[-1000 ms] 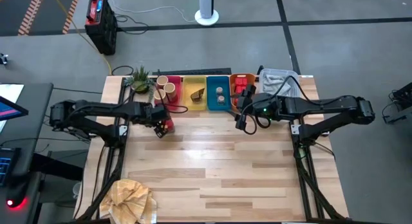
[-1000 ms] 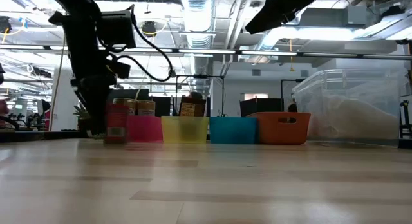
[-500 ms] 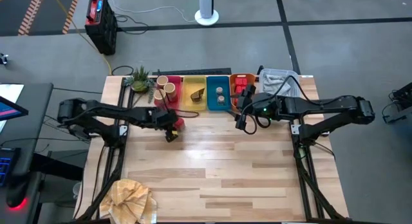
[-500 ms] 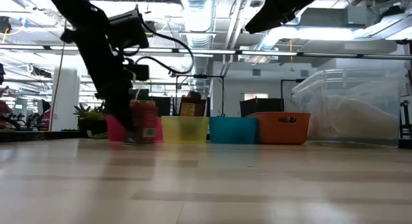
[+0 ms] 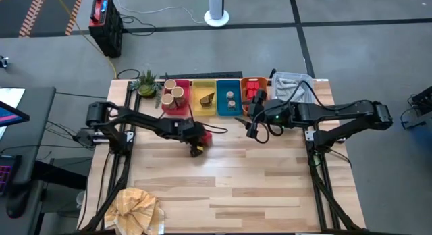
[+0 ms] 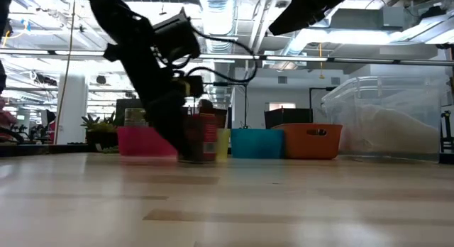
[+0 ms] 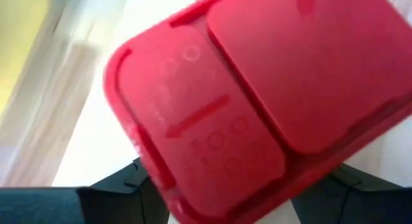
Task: Sort spices by type
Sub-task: Put the red spice can into the orange bin
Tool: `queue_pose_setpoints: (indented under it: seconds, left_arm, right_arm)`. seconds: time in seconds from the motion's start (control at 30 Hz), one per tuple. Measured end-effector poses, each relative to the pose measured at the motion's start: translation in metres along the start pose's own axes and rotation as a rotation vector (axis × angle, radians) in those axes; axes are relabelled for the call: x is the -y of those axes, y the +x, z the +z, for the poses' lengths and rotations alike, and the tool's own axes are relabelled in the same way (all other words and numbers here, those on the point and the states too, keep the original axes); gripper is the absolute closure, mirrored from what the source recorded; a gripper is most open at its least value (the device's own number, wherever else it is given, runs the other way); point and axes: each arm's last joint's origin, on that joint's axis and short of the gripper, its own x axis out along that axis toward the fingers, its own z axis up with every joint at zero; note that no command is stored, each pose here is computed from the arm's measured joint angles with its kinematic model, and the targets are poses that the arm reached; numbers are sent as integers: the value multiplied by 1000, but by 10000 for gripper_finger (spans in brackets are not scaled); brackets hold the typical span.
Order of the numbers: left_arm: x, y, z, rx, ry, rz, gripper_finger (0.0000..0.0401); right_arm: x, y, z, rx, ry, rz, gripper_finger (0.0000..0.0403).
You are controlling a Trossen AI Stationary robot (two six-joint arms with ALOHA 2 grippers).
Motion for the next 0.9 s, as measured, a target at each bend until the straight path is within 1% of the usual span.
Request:
queue_pose_setpoints:
  seconds: [0.2, 0.3, 0.47, 0.57, 0.67, 0.73, 0.8, 0.9]
  left_arm:
    - [7, 3, 22, 68, 13, -15, 157]
    - [8, -1, 31, 100, 47, -17, 157]
    - [5, -22, 41, 127, 95, 3, 157]
    - [2, -38, 42, 124, 99, 29, 157]
    - [-2, -57, 43, 140, 96, 53, 157]
    - [-4, -69, 46, 181, 92, 77, 157]
    - [-4, -83, 50, 245, 102, 103, 157]
    - [-5, -95, 52, 390, 126, 138, 157]
  right_arm:
    - [0, 0, 0, 0, 4, 0, 85]
    - [0, 0, 0, -2, 10, 0, 85]
    - [0, 0, -2, -23, 33, -4, 85]
    - [1, 0, -5, -48, 55, -19, 85]
    - [2, 0, -8, -82, 84, -58, 85]
    - [2, 0, -9, -96, 105, -87, 85]
    - [2, 0, -10, -100, 135, -90, 85]
    - [0, 4, -12, -115, 179, -90, 85]
